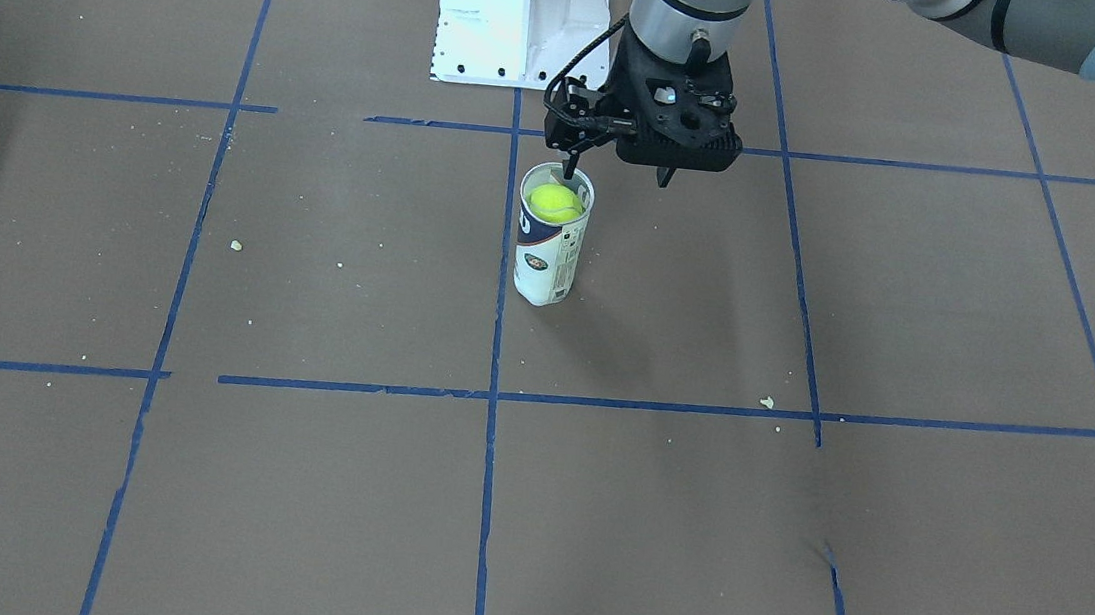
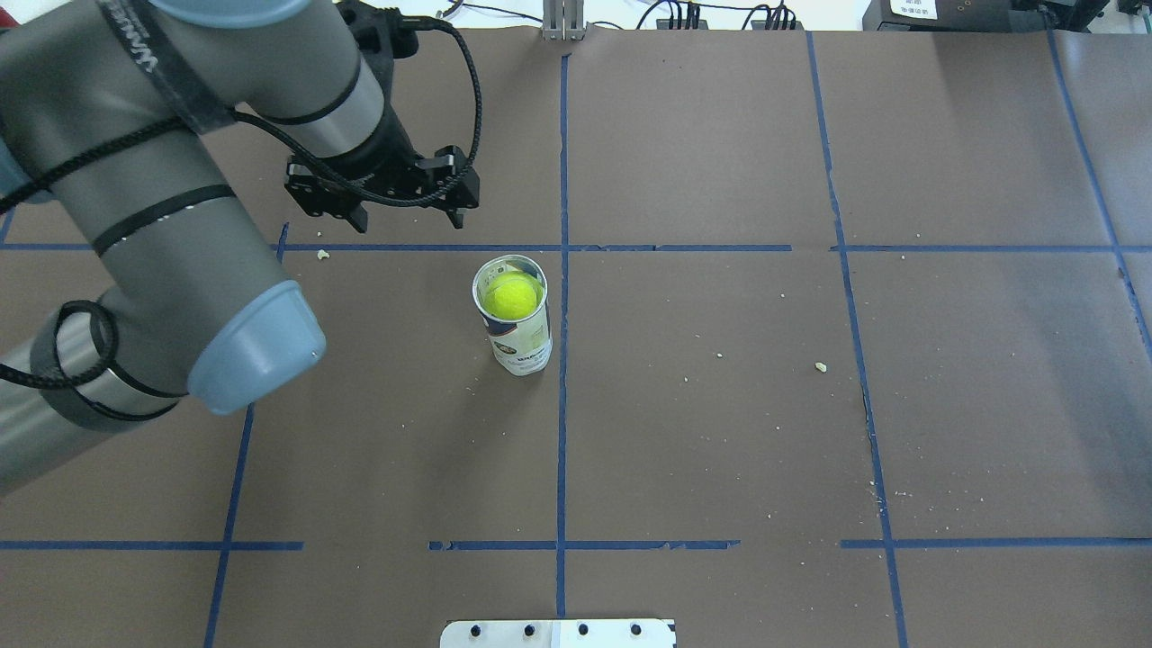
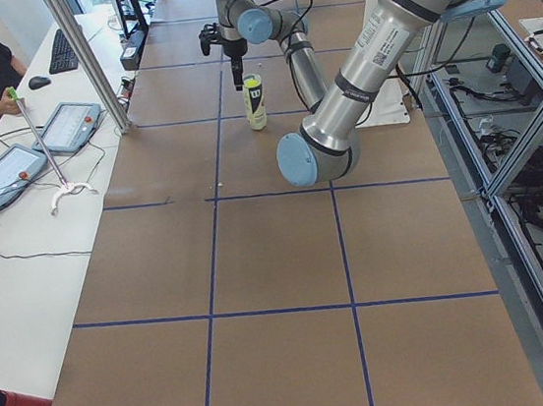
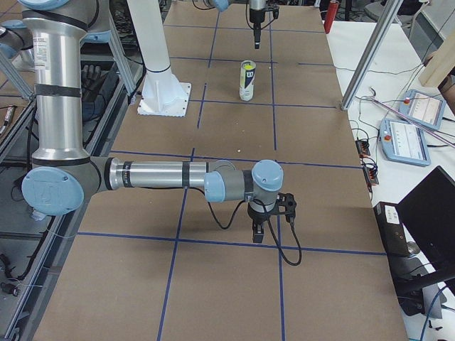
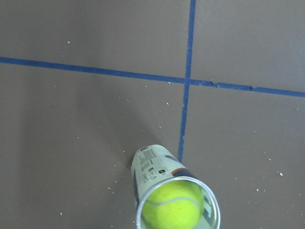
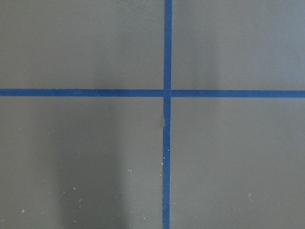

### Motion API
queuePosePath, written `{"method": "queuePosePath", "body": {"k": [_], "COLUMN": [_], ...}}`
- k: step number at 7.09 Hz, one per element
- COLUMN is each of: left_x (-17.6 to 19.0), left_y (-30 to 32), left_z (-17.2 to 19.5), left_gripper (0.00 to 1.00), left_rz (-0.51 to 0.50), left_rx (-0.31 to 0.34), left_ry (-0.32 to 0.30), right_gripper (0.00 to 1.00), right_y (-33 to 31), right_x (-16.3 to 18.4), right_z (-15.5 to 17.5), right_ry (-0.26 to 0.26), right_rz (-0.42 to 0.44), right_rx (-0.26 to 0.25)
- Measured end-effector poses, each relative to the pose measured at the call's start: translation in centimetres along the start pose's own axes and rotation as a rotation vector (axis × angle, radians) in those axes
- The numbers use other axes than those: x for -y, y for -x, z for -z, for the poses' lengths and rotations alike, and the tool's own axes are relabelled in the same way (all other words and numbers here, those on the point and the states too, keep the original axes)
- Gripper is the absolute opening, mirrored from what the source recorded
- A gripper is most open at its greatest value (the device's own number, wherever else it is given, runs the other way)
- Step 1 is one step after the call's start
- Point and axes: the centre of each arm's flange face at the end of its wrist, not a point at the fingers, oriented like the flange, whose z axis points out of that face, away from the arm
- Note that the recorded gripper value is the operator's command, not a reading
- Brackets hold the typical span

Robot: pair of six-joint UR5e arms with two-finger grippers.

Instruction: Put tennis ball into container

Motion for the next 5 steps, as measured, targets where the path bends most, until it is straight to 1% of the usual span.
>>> {"method": "queuePosePath", "body": {"k": [1, 2, 3, 4, 5], "left_x": [2.5, 4.8, 6.3, 6.5, 5.6], "left_y": [5.1, 12.2, 21.4, 32.4, 42.8], "left_z": [0.8, 1.6, 2.2, 2.3, 1.9], "left_gripper": [1.00, 1.00, 1.00, 1.00, 1.00], "left_rz": [-0.073, -0.130, -0.170, -0.218, -0.261], "left_rx": [0.036, 0.068, 0.091, 0.105, 0.109], "left_ry": [-0.024, -0.033, -0.024, 0.002, 0.031], "right_gripper": [1.00, 1.00, 1.00, 1.00, 1.00], "right_y": [0.0, 0.0, 0.0, 0.0, 0.0], "right_x": [0.0, 0.0, 0.0, 0.0, 0.0], "right_z": [0.0, 0.0, 0.0, 0.0, 0.0], "right_ry": [0.000, 0.000, 0.000, 0.000, 0.000], "right_rz": [0.000, 0.000, 0.000, 0.000, 0.000], "right_rx": [0.000, 0.000, 0.000, 0.000, 0.000]}}
